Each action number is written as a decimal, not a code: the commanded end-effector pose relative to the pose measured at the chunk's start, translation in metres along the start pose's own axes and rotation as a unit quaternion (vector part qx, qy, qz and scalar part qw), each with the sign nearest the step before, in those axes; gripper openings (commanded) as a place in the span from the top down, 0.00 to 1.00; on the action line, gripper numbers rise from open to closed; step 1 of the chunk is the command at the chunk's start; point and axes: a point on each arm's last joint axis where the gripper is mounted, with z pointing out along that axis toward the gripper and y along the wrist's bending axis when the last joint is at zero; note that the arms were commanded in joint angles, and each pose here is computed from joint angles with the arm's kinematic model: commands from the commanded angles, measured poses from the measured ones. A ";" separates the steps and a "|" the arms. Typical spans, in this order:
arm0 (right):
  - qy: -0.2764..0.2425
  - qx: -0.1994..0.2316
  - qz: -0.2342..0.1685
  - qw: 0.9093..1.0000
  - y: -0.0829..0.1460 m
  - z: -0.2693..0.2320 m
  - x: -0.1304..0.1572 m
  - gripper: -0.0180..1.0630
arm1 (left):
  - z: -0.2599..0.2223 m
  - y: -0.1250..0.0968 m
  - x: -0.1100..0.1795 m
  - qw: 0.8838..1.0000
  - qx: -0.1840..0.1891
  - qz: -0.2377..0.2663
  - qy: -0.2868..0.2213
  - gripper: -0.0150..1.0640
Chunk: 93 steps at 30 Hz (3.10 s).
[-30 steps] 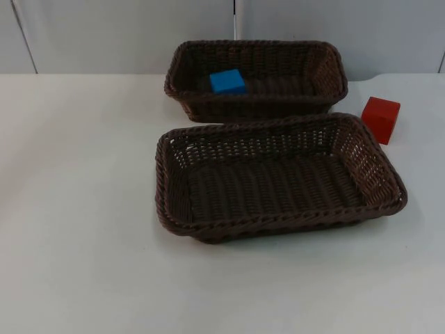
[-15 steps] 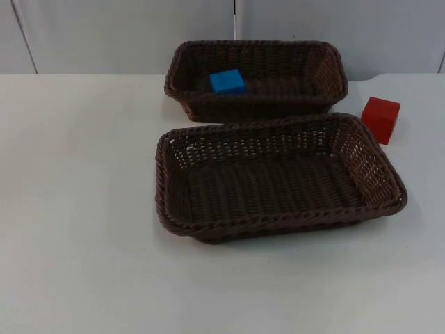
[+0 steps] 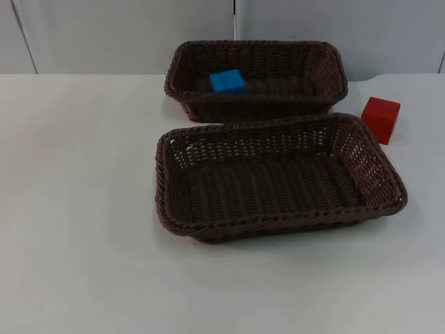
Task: Pick up one cube with the left hand and place it into the upper basket. Pick up one cube with the right hand and place it into the lower basket.
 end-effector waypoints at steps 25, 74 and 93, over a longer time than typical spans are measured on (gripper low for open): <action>0.000 0.004 -0.001 1.000 0.000 0.001 0.001 0.01 | -0.056 0.010 0.102 1.000 -0.009 -0.014 -0.017 0.04; -0.004 0.003 0.037 0.999 0.000 0.001 0.001 0.01 | -0.134 0.016 0.179 0.999 -0.013 -0.009 -0.034 0.04; 0.080 -0.001 0.047 0.996 0.002 0.044 -0.069 0.01 | -0.134 0.015 0.178 0.999 -0.008 -0.013 -0.040 0.04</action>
